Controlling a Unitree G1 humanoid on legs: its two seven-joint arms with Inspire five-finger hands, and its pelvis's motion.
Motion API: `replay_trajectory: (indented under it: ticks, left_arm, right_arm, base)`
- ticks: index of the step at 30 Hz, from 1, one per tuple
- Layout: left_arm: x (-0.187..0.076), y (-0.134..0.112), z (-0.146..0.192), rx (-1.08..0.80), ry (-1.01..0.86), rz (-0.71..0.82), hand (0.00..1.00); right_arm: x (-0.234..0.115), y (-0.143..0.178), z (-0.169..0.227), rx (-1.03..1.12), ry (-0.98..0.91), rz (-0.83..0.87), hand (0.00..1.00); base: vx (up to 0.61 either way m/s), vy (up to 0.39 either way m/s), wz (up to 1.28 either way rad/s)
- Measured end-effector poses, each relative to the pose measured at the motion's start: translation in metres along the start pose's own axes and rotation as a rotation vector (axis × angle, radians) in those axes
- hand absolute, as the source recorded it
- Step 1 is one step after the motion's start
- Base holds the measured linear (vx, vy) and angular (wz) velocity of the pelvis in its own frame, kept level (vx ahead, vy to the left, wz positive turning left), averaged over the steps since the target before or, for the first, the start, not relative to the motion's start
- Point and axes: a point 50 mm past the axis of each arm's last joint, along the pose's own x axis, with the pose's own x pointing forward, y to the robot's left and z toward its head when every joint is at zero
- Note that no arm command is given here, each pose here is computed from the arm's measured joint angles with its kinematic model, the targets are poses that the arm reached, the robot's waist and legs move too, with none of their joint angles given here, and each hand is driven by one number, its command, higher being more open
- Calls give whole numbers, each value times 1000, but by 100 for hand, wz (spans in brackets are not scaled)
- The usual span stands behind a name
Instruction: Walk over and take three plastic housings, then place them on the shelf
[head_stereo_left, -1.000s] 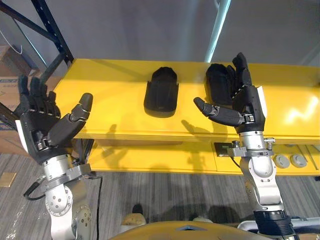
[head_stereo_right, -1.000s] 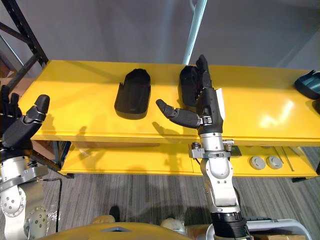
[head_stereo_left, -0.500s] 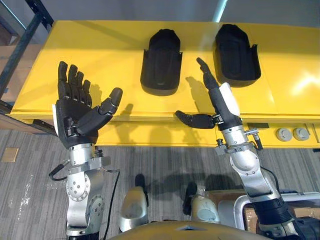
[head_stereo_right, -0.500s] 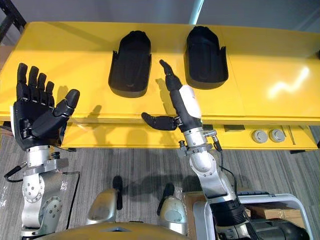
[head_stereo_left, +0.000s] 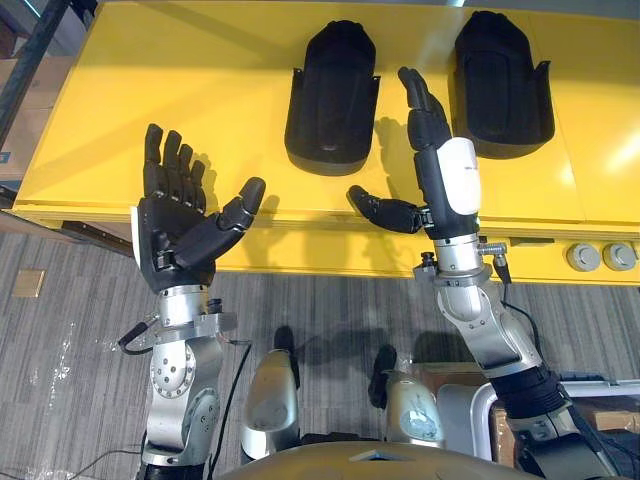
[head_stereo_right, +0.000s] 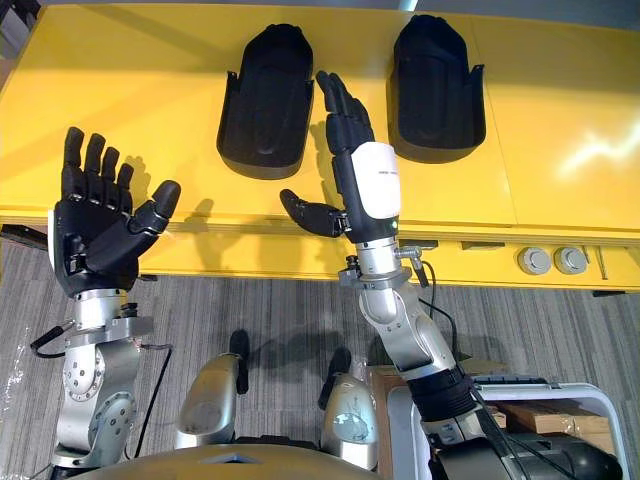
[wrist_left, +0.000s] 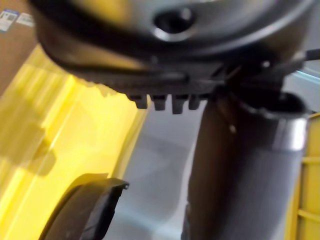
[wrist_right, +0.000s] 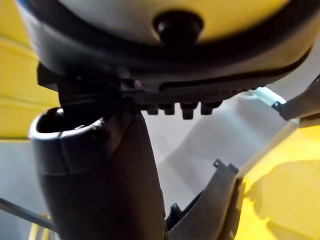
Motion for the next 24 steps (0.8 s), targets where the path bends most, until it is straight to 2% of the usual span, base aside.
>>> replay_trajectory:
  ticks: [11,24]
  left_arm:
    - [1,-4,-1,-9,4,-15,100]
    - [0,-5,-11,-13,42,-14,100]
  right_arm:
    - [25,6,-11,-36,58,-21,100]
    - [34,12,-17,-56,148,-64,100]
  base:
    - [-9,-2,12]
    - [-4,1,1]
